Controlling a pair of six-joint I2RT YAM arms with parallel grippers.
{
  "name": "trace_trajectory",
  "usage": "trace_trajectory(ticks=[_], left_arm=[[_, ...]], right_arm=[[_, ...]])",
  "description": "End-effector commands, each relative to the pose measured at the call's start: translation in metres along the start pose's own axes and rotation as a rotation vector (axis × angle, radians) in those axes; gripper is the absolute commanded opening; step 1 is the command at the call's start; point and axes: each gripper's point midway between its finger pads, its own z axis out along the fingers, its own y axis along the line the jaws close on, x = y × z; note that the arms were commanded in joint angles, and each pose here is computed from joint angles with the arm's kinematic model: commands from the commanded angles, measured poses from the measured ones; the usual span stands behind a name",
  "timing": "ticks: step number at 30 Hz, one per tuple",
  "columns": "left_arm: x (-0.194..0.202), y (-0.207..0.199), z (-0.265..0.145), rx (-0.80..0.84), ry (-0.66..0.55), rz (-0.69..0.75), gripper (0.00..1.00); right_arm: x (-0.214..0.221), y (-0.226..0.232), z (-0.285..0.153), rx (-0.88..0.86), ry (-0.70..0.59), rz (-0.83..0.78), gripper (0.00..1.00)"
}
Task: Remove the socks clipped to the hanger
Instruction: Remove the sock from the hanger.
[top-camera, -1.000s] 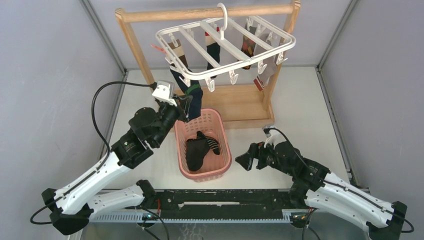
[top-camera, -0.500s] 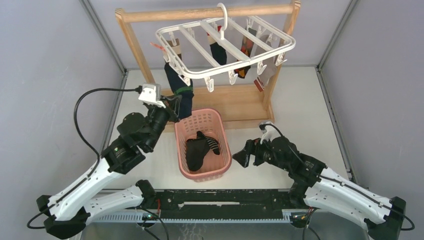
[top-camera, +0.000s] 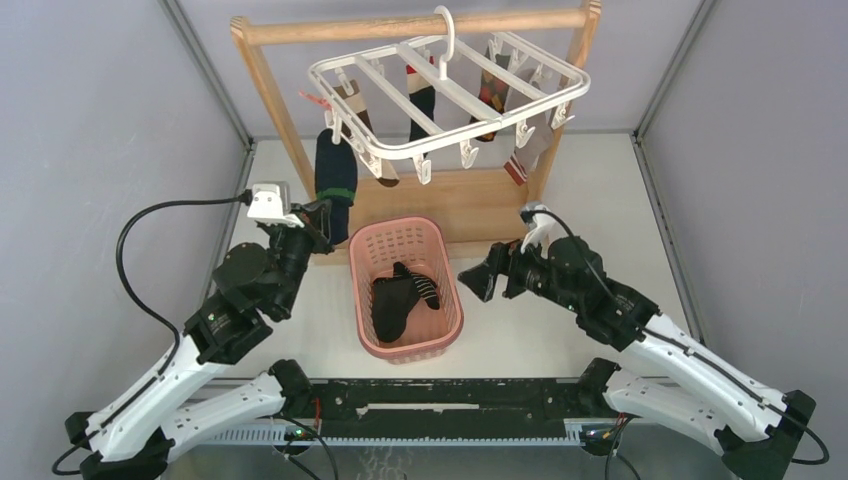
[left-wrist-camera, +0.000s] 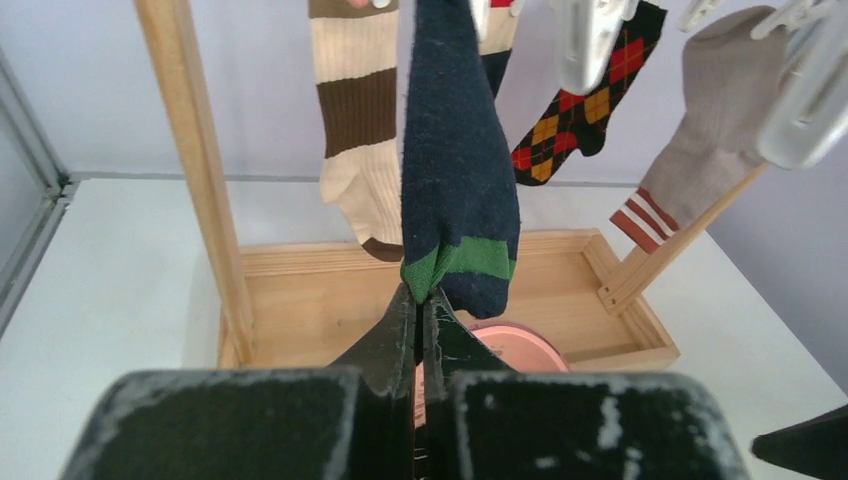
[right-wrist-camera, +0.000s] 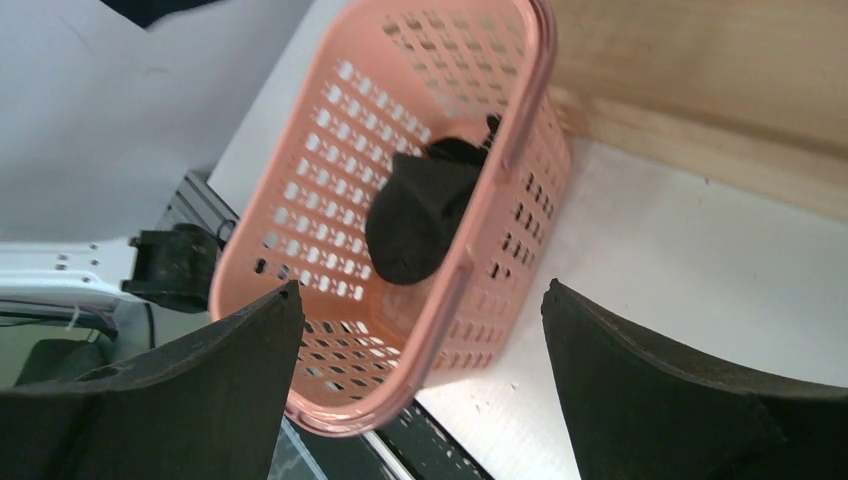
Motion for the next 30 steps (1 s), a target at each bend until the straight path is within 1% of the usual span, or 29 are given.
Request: trace_trajectory(ticks=[1,7,20,25,30], left_arm=[[0.003,0.022,-0.002,-0.071,-0.009,0.004,0.00],[0.002,0.046,-0.003,-0.131,-0.017,-0.005,0.00],[0.007,0.083,0.008,-0.252,0.003,-0.027,0.00],[0.000,0.101,0.007,-0.326,-0.008,-0.038,0.00],[-0.013,0.110,0.010,-0.355,-0.029,-0.046,0.00]], right_arm=[[-0.039,0.022,-0.007,-0.060,-0.065,-0.066,0.95],[-0.053,0.025,-0.010,-0.061,-0.079,-0.078,0.95],[-0.044,0.014,-0.011,-0.033,-0.057,-0.071,0.95],[-0.043,0.013,-0.011,-0.032,-0.053,-0.069,0.95],[-0.043,0.012,-0.010,-0.032,-0.052,-0.067,0.95]])
